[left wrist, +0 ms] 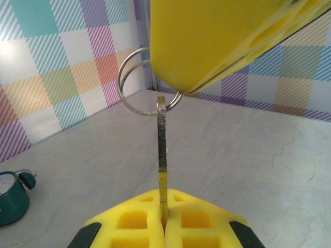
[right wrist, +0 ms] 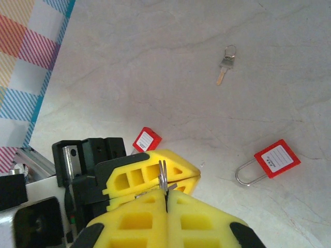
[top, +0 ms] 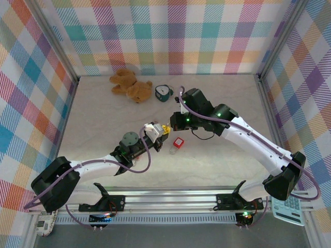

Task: Unlock with the key

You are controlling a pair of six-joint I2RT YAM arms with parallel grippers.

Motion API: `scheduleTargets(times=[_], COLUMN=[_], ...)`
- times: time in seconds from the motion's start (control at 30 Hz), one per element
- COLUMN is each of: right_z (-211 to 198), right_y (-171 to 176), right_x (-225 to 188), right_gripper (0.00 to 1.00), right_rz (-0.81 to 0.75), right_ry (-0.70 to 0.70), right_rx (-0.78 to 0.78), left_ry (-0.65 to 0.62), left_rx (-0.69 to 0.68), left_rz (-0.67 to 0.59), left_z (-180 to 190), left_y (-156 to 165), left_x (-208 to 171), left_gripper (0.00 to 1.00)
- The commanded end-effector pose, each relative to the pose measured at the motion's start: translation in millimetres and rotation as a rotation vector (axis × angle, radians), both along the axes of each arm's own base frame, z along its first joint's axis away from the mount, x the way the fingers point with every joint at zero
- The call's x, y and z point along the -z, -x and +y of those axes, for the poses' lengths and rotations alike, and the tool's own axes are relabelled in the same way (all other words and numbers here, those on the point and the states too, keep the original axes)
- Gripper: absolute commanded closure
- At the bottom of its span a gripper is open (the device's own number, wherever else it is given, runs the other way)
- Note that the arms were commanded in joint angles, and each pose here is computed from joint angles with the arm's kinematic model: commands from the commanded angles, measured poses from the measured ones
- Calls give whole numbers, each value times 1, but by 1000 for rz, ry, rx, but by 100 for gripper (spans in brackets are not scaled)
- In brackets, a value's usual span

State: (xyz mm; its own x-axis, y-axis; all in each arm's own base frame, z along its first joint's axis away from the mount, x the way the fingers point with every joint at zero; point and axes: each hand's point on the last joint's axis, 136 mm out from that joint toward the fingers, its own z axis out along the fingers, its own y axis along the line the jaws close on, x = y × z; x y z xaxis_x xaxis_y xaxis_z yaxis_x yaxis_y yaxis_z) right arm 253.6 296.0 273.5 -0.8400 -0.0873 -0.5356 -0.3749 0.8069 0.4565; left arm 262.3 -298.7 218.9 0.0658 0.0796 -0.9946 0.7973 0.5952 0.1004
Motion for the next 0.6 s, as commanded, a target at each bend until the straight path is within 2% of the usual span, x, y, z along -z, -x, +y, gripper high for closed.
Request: scheduleTargets(times=[0.0, 0.07, 0.17, 0.27, 0.33, 0.37, 0.4, 0.43, 0.5, 0.57], right_z=[-9, -7, -19, -31, -38, -43, -47, -49, -45, -57], right_y=[-3, -1, -4, -2, -2, -3, -6, -7, 3, -4], right_x=[-4, -9, -24, -46, -53, -53, -48, -37, -25, -22], right_gripper=[100, 100, 86, 72, 58, 40, 28, 26, 26, 27], right_rz=[-64, -101, -172, -309, -427, -502, -549, -568, -610, -516], right_ry=[15, -15, -40, -102, -142, -149, -142, -135, -76, -104], right_rx=[-13, -65, -75, -126, -144, -148, -127, -130, -251, -176], left_ry=[25, 0, -35, 1, 40, 58, 68, 78, 99, 117], left_rx=[88, 111, 155, 206, 250, 286, 317, 334, 376, 420], left_rz=[4, 30, 92, 168, 234, 262, 286, 318, 386, 457], left_z=[-8, -9, -9, -6, -5, -6, -8, -9, -11, -14], left_y=[16, 19, 22, 20, 18, 20, 22, 22, 23, 24], left_x=[-16, -13, -9, -12, -15, -18, -19, -19, -20, -18], left_gripper=[100, 100, 100, 100, 100, 100, 100, 100, 100, 100])
